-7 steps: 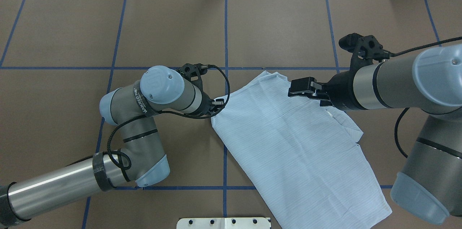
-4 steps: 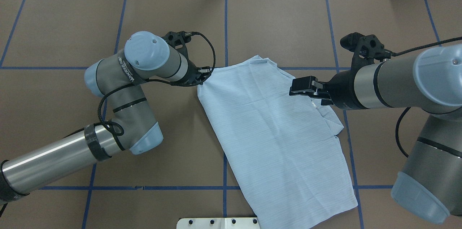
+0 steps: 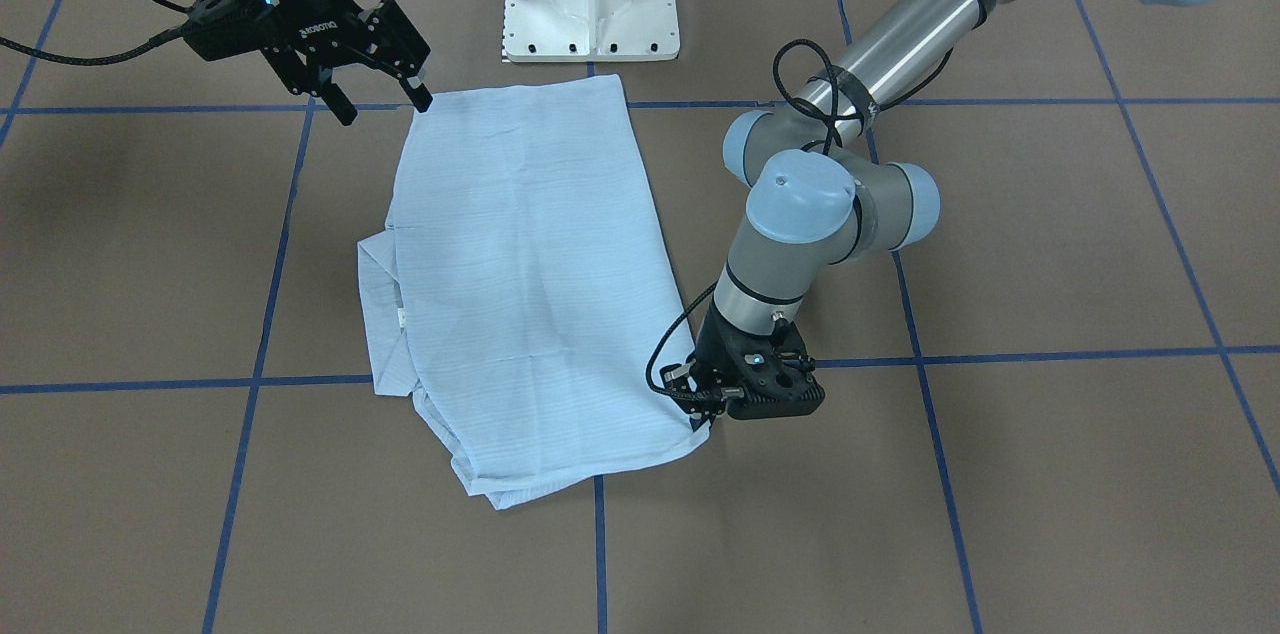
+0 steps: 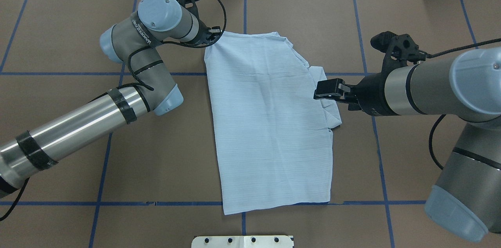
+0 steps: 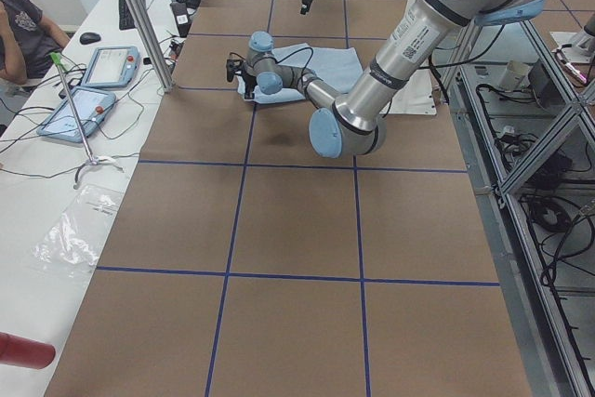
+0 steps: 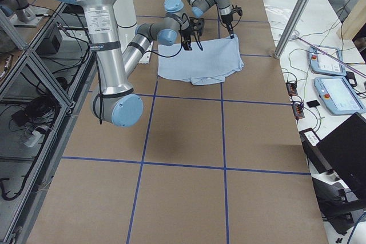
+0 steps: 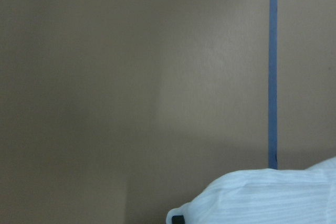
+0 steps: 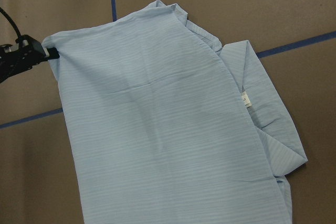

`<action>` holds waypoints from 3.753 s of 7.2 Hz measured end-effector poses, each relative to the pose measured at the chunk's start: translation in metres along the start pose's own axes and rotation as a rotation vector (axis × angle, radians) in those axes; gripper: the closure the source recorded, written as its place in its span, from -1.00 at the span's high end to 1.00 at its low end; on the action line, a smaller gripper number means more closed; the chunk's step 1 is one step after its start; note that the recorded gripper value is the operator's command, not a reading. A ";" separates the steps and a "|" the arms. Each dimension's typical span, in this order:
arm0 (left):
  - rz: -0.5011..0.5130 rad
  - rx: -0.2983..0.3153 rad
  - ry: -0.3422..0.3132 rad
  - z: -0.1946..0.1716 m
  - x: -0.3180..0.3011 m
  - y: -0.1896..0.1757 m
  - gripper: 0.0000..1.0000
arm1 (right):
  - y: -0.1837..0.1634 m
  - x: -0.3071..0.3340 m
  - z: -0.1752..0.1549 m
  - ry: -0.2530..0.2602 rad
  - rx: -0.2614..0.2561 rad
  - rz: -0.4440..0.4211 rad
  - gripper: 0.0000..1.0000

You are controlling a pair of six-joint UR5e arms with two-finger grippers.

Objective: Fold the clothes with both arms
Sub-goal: 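Pull the shirt corner away with the left gripper while the right holds the shirt, then release the far corner and move the left gripper to the shirt's near edge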

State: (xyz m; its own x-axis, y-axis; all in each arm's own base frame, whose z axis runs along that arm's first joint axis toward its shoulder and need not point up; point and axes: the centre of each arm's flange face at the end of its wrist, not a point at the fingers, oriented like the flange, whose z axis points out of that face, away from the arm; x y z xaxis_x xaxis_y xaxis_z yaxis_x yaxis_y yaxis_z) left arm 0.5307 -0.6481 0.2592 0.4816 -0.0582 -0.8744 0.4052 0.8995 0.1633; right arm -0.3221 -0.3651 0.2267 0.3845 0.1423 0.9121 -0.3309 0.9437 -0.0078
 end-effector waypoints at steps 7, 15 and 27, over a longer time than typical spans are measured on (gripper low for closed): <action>0.040 0.159 0.094 0.027 0.036 -0.041 0.99 | -0.001 0.001 0.004 0.009 0.021 -0.001 1.00; 0.014 -0.034 0.091 -0.122 -0.072 0.051 0.98 | -0.002 -0.007 0.021 0.020 0.019 -0.011 1.00; -0.263 -0.306 0.080 -0.134 -0.037 0.350 0.66 | 0.002 -0.004 0.017 0.015 -0.018 -0.009 1.00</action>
State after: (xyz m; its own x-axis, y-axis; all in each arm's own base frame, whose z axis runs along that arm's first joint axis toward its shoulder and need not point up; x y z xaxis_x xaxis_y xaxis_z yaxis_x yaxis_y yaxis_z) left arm 0.5510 -0.2729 0.2879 0.3254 -0.2802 -0.9031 0.2505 0.9465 -0.2034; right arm -0.3386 -0.3691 0.2299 0.4005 0.1378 0.9059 -0.3117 0.9502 -0.0067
